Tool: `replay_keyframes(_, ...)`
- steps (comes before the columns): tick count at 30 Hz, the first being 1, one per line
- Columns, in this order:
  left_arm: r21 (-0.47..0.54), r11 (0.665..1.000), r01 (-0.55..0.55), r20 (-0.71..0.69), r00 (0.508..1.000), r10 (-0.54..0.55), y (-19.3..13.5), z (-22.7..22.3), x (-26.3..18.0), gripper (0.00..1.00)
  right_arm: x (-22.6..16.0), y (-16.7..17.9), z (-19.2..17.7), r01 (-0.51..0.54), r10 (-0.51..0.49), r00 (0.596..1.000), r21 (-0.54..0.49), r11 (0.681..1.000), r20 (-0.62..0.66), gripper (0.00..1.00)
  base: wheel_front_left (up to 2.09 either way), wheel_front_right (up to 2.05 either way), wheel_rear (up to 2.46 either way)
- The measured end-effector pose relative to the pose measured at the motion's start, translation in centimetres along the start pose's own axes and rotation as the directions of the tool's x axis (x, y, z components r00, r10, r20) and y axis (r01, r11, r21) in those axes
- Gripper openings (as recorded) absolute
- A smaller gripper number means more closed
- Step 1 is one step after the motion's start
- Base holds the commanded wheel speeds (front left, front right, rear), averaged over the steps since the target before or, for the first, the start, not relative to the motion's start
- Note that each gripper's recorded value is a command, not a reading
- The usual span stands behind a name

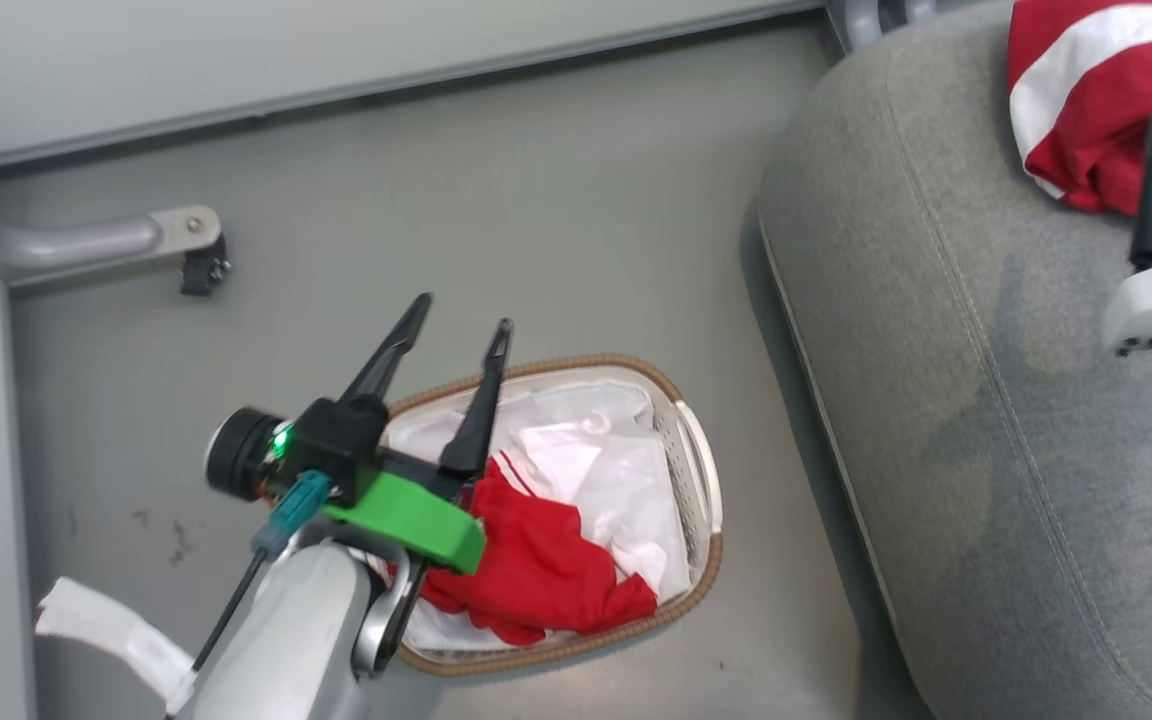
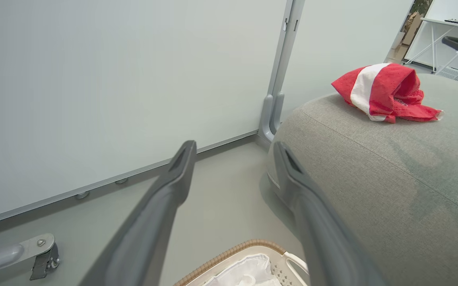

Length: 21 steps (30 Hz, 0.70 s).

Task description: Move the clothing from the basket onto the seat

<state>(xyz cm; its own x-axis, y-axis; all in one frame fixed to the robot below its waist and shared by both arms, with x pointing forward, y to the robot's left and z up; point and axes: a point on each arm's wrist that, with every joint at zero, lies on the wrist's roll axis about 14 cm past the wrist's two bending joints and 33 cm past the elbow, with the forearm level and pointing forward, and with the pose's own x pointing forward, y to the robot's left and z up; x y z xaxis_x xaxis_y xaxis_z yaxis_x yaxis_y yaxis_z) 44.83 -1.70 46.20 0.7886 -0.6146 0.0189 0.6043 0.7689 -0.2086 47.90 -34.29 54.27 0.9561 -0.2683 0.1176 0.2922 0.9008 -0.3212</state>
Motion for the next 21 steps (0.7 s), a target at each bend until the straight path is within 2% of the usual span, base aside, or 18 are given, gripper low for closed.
replay_keyframes(8,-0.01,0.976,-0.218,0.042,0.975,0.218,3.5,2.1,-5.2,1.0,-3.1,5.9,2.2,-0.123,0.117,0.992,0.142,0.982,0.05,1.0,0.0,0.0,0.0)
replay_keyframes(15,-0.025,0.931,-0.365,0.04,0.93,0.365,5.7,2.1,-10.4,1.0,-6.1,9.8,2.8,-0.215,0.205,0.977,0.243,0.946,0.066,1.0,0.0,0.0,0.0)
replay_keyframes(21,-0.028,0.899,-0.437,0.047,0.898,0.438,6.4,2.2,-13.8,1.0,-9.1,11.9,1.8,-0.259,0.262,0.964,0.365,0.894,0.042,1.0,0.0,0.0,0.0)
